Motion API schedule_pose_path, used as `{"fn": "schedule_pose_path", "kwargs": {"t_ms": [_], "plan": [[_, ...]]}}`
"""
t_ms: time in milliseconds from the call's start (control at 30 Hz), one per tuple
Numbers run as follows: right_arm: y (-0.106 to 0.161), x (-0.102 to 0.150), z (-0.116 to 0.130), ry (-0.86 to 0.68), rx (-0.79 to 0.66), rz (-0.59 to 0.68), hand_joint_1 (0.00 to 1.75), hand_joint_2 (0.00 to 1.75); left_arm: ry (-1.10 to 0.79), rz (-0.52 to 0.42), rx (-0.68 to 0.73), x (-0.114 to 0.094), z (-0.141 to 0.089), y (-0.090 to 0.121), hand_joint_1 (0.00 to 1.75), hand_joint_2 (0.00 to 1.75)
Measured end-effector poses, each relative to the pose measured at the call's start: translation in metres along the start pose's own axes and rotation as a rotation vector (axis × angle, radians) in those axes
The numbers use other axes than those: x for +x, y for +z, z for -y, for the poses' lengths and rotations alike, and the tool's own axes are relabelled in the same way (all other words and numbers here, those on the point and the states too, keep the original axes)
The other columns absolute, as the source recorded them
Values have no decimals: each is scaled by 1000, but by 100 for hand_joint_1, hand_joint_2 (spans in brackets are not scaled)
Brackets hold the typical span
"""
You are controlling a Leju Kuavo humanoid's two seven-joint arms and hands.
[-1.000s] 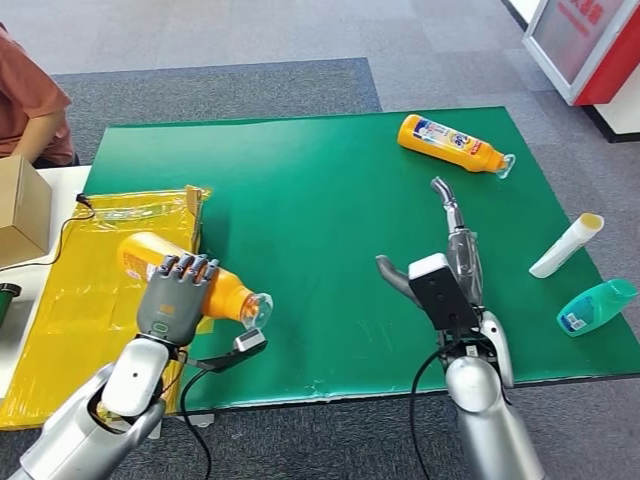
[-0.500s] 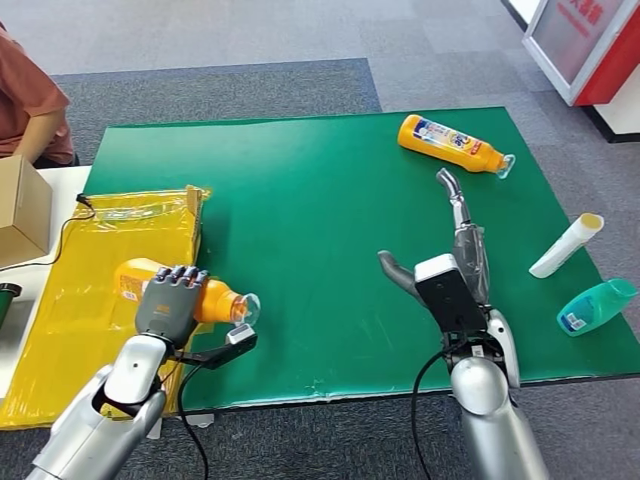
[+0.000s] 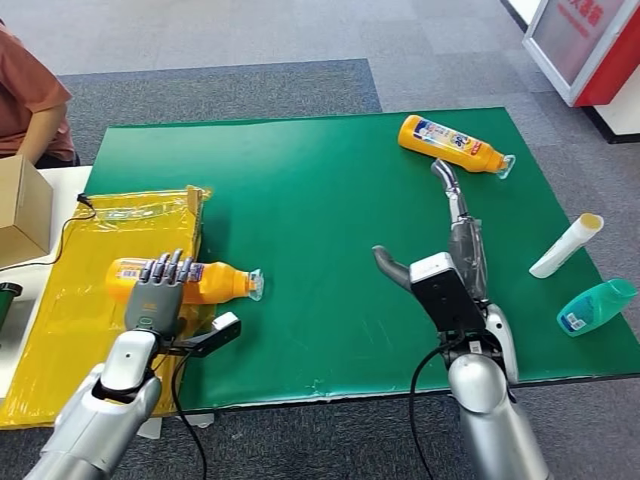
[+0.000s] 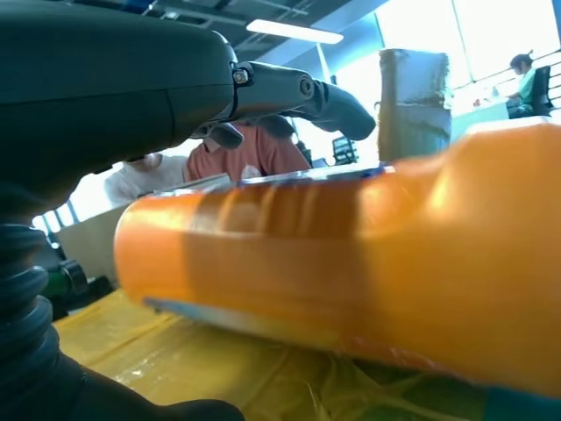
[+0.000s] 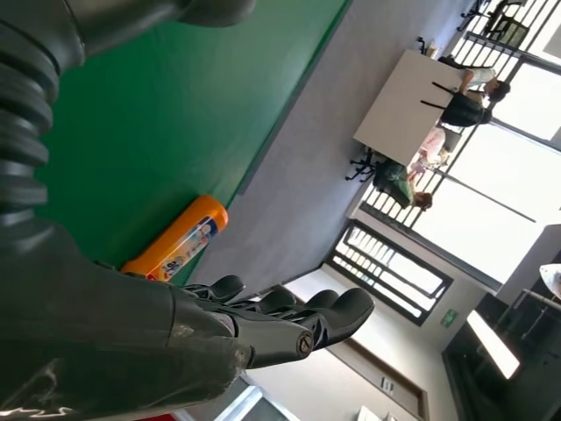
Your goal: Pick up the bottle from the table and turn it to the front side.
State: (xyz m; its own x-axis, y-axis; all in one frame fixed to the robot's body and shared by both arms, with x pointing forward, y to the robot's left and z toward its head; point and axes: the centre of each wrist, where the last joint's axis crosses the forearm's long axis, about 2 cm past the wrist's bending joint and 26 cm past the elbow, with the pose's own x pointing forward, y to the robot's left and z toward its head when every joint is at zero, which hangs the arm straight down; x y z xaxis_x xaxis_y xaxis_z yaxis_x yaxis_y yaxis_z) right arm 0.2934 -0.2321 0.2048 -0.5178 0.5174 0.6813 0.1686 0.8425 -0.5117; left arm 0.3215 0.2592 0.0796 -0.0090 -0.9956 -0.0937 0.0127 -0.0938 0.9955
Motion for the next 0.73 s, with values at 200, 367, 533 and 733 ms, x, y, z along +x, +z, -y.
{"fn": "schedule_pose_path", "kwargs": {"t_ms": [200,367,533,733], "plan": [[5,-1,0,5,-1,-5,0,175,139,11,16,2,-2,4,0,175],[11,-1,1,17,-5,-9,0,175,339,53,60,4,-16,9,0,175],[23,-3,3,33,-8,-14,0,175,702,193,204,9,-50,23,0,175],[31,-5,4,17,1,-10,0,175,1184,471,282,11,-85,45,0,175]]}}
